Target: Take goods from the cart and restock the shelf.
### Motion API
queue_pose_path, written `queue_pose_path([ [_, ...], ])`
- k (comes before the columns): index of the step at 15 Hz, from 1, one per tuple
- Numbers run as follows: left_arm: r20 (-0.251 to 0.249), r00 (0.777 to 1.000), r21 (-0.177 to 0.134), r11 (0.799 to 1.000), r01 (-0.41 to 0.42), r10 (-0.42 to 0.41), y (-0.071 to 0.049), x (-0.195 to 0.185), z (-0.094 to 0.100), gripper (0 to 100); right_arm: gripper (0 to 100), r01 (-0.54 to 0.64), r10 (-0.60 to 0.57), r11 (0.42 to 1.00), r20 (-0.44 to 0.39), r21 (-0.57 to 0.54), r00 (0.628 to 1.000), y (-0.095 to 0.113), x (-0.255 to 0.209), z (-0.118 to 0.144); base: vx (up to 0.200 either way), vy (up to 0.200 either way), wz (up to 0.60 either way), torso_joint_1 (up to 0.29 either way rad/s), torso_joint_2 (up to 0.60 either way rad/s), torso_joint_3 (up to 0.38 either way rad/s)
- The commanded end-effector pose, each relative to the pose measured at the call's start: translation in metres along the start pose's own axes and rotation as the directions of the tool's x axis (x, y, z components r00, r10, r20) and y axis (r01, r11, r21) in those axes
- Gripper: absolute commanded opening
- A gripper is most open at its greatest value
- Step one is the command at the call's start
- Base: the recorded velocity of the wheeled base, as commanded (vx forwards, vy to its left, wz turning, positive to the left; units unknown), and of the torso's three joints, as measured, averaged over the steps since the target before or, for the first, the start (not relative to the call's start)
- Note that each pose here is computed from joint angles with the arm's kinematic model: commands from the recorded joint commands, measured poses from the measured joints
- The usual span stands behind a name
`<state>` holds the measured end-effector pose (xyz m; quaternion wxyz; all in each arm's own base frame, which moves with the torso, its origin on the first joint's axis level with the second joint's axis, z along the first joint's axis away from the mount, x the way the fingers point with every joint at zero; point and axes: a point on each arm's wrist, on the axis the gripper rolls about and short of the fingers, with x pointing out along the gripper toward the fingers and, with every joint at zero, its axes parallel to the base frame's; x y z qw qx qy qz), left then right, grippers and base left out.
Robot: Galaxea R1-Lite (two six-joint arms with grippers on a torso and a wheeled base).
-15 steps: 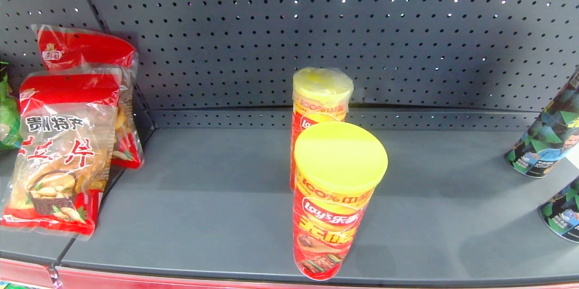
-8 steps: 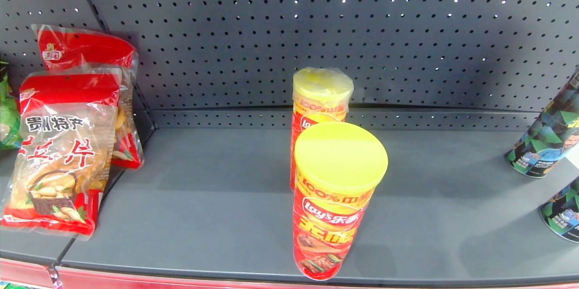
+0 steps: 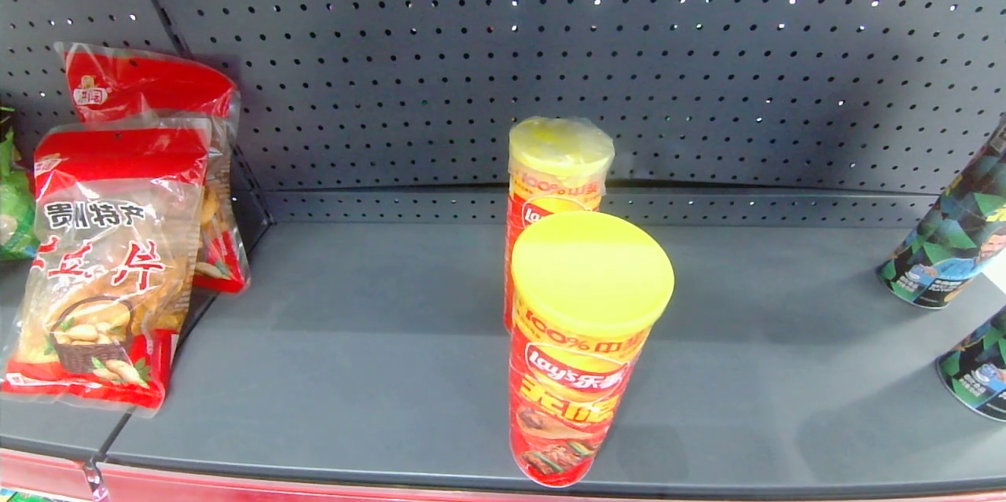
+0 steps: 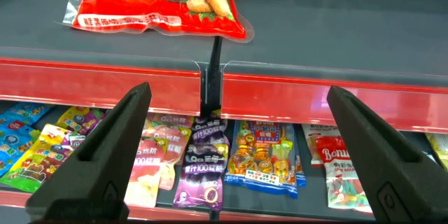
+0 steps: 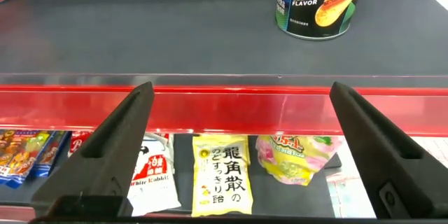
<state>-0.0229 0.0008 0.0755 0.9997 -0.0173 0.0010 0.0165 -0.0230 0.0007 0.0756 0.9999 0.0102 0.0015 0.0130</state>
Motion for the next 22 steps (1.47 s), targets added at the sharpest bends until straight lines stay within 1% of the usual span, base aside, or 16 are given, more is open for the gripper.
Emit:
queue_pose_path([
  [1, 0.000, 1.000, -0.001, 1.000, -0.001, 0.001, 0.0000, 0.0001, 0.0001, 100, 100, 0.000, 0.000, 1.000, -0.002, 0.000, 1.000, 0.0000, 0.0001, 0.0001, 0.000, 0.000, 0.00, 0.000, 0.00, 0.000],
  [22, 0.000, 1.000, -0.001, 1.000, -0.001, 0.001, 0.0000, 0.0001, 0.0001, 100, 100, 0.003, -0.003, 1.000, -0.009, 0.000, 1.000, -0.0001, 0.0001, -0.0007, 0.000, 0.000, 0.00, 0.000, 0.00, 0.000],
])
